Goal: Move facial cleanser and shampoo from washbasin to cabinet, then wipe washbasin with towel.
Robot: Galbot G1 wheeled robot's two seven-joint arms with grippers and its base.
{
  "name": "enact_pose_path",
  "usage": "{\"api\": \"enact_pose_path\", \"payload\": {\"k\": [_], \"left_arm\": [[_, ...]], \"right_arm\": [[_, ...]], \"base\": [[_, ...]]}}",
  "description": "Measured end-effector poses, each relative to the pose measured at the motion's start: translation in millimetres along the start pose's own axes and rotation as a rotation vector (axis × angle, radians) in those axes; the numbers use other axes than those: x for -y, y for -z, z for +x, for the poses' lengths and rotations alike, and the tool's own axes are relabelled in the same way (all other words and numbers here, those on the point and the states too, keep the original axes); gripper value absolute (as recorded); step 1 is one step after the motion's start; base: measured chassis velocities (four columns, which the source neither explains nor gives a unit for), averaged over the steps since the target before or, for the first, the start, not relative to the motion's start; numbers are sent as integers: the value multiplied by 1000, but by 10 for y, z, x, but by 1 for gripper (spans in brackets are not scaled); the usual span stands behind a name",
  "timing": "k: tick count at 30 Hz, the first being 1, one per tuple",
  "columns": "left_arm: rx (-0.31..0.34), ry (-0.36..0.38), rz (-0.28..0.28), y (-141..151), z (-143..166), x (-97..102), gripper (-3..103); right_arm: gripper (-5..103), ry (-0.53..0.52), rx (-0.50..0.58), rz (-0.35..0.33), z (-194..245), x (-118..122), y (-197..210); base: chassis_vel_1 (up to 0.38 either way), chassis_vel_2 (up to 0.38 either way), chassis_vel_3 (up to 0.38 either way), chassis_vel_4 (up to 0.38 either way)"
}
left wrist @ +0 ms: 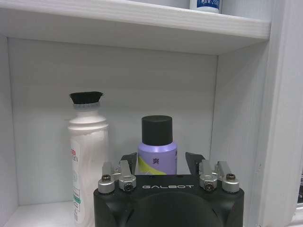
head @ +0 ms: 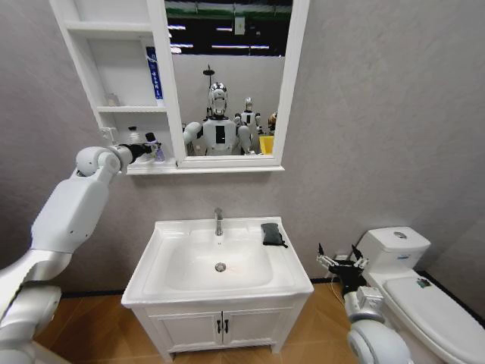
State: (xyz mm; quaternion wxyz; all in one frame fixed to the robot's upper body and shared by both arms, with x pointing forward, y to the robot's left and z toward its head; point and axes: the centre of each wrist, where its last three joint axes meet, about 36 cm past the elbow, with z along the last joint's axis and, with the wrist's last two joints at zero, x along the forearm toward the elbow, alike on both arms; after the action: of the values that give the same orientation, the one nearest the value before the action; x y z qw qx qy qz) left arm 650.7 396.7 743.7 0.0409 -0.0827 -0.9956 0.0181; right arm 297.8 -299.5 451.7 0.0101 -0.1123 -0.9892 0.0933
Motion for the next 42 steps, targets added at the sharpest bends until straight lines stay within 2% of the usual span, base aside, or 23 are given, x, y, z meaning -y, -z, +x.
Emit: {"api": "enact_pose_path", "payload": {"k": [2,4,5,7,8,9,12,15,19,21,26,28,29,31,32,34,35,37,38,40,41,42], "left_arm": [[3,7,-1,22,-24,1,70],[3,11,-1,28,-33,-2,70],[5,17,1,32,-43,-10,81],[6,19,1,34,-43,-12,81],[10,23,-1,42,-34,-15,91],[17,26,-4,58,-4,-13,96],[26,28,-5,69,41,-9,99],[59,41,-9,40,373,48,100],[62,52,-6,-26,596,99,100],[63,66,0,-125,806,174,100],[88,80,3,-277,1065,343,100],[87,96,-9,-466,1235,555,100],[87,96,-9,-466,1235,555,100],[91,118,12,-722,1430,691,100],[91,118,12,-722,1430,691,100],[83,165,39,-1028,1686,779,100],[83,165,39,-1028,1686,779,100],[60,210,33,-1278,1872,771,100],[60,210,33,-1278,1872,771,100],[45,312,-2,-1673,2191,596,100],[45,312,-2,-1673,2191,596,100],[31,349,-19,-1882,2347,497,100]], "right_arm": [[100,-1,-2,-2,3,-4,-13],[100,-2,-2,-3,4,-4,-17],[100,-2,-2,-3,8,-3,-24],[100,-2,-2,-3,10,-1,-27],[100,-2,0,-1,8,5,-28],[100,-2,1,1,5,9,-28],[100,-1,3,2,-2,13,-24],[100,4,14,1,-32,11,2],[100,7,18,0,-45,3,13],[100,13,16,-2,-47,-22,7],[100,20,14,-8,-30,-56,11],[100,10,16,-10,15,-34,42],[100,10,16,-10,15,-34,42],[100,-2,21,-18,38,-14,104],[100,-2,21,-18,38,-14,104],[100,1,12,-26,64,8,215],[100,1,12,-26,64,8,215],[100,-2,4,-32,92,11,275],[100,-2,4,-32,92,11,275],[100,6,-9,-26,140,13,324],[100,6,-9,-26,140,13,324],[100,11,-18,-21,168,24,338]], "base": [[0,0,0,0],[0,0,0,0],[0,0,0,0],[0,0,0,0],[0,0,0,0],[0,0,0,0],[0,0,0,0],[0,0,0,0],[0,0,0,0],[0,0,0,0],[0,0,0,0],[0,0,0,0],[0,0,0,0],[0,0,0,0],[0,0,0,0],[0,0,0,0],[0,0,0,0],[0,0,0,0],[0,0,0,0],[0,0,0,0],[0,0,0,0],[0,0,0,0]]}}
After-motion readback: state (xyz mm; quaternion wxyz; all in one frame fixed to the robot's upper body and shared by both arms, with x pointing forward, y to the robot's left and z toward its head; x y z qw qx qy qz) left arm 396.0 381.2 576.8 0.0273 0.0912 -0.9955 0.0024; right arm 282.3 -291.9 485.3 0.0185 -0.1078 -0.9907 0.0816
